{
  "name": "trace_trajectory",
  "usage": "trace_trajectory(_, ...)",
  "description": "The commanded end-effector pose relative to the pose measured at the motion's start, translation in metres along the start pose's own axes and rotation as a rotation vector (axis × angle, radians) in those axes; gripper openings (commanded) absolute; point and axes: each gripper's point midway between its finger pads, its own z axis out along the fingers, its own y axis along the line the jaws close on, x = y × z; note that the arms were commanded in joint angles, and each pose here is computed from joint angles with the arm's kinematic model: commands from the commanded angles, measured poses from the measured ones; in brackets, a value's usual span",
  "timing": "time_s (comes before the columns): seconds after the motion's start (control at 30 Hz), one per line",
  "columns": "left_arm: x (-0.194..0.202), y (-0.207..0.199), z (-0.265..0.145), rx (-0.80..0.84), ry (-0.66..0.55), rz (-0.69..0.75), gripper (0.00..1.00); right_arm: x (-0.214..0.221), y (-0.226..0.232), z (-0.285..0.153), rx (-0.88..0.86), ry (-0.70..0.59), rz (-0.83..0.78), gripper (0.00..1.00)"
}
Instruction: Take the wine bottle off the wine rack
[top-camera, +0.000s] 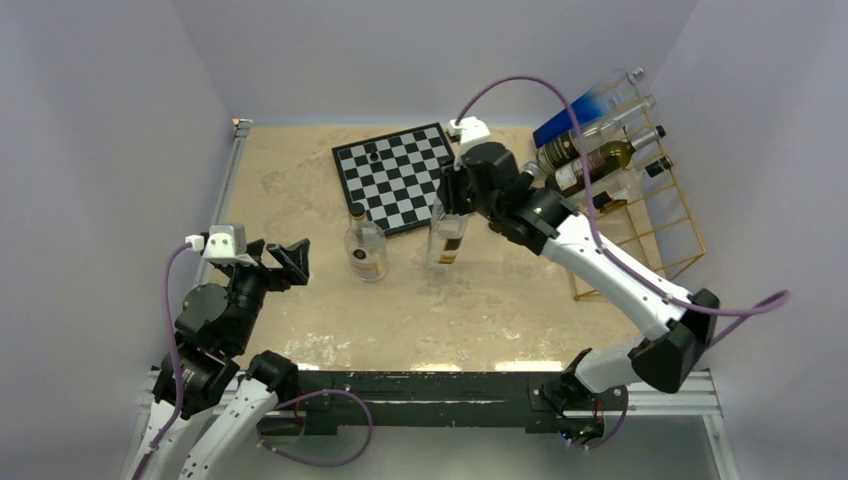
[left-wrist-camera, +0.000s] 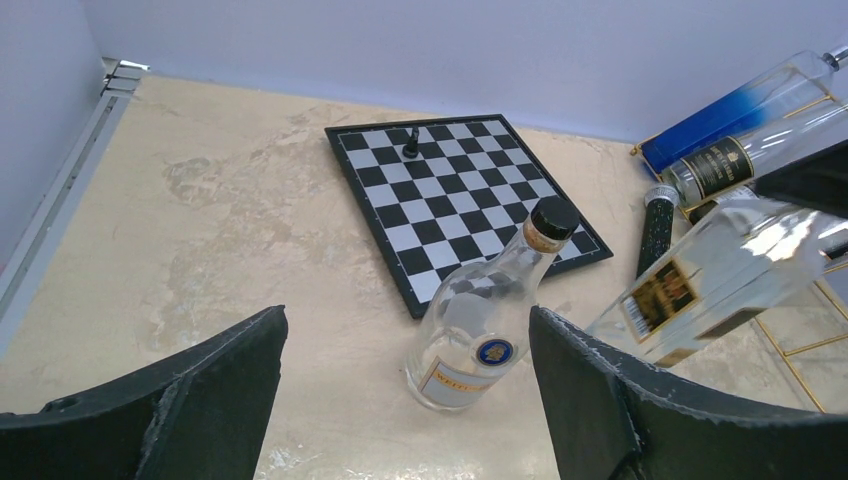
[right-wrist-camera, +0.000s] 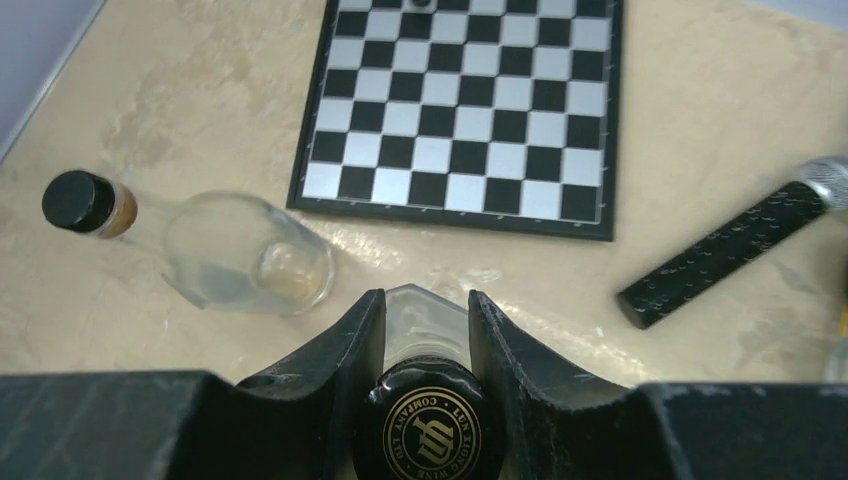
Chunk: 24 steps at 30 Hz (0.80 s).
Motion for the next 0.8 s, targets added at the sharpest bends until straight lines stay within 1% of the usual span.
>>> trace_trajectory(0.0, -0.01, -0.001, -0.003, 0.0, -0.033, -0.017, 0.94, -0.064, 0.051, 0.001, -0.169, -0.216, 0.035, 0.0)
trace_trajectory(0.2, -0.011, -0.001, -0.003, 0.002, -0.036, -0.018, 0.94, -0.052, 0.087, 0.023, -0.25, -0.247, -0.043, 0.0)
trace_trajectory(0.33, -0.011, -0.001, -0.003, 0.004, -0.034, -0.017, 0.93, -0.034, 0.095, 0.038, -0.231, -0.206, -0.088, 0.0)
trace_trajectory(0.47, -0.01, -0.002, -0.003, 0.008, -0.034, -0.016, 0.94, -0.026, 0.103, 0.048, -0.232, -0.244, -0.119, 0.0)
trace_trajectory(0.57, -0.01, -0.003, -0.002, 0.011, -0.031, -0.015, 0.94, -0.018, 0.103, 0.057, -0.218, -0.223, -0.14, 0.0)
trace_trajectory(0.6, -0.01, -0.003, -0.002, 0.011, -0.031, -0.014, 0.94, -0.017, 0.102, 0.059, -0.205, -0.216, -0.144, 0.02)
trace_trajectory(0.63, -0.01, -0.003, -0.002, 0.011, -0.031, -0.014, 0.94, -0.016, 0.102, 0.059, -0.199, -0.214, -0.145, 0.06)
trace_trajectory(0.7, -0.01, -0.003, -0.002, 0.01, -0.029, -0.013, 0.94, -0.014, 0.101, 0.06, -0.188, -0.206, -0.147, 0.21)
trace_trajectory(0.77, -0.01, -0.003, -0.002, 0.011, -0.029, -0.013, 0.94, -0.013, 0.1, 0.059, -0.18, -0.202, -0.147, 0.33)
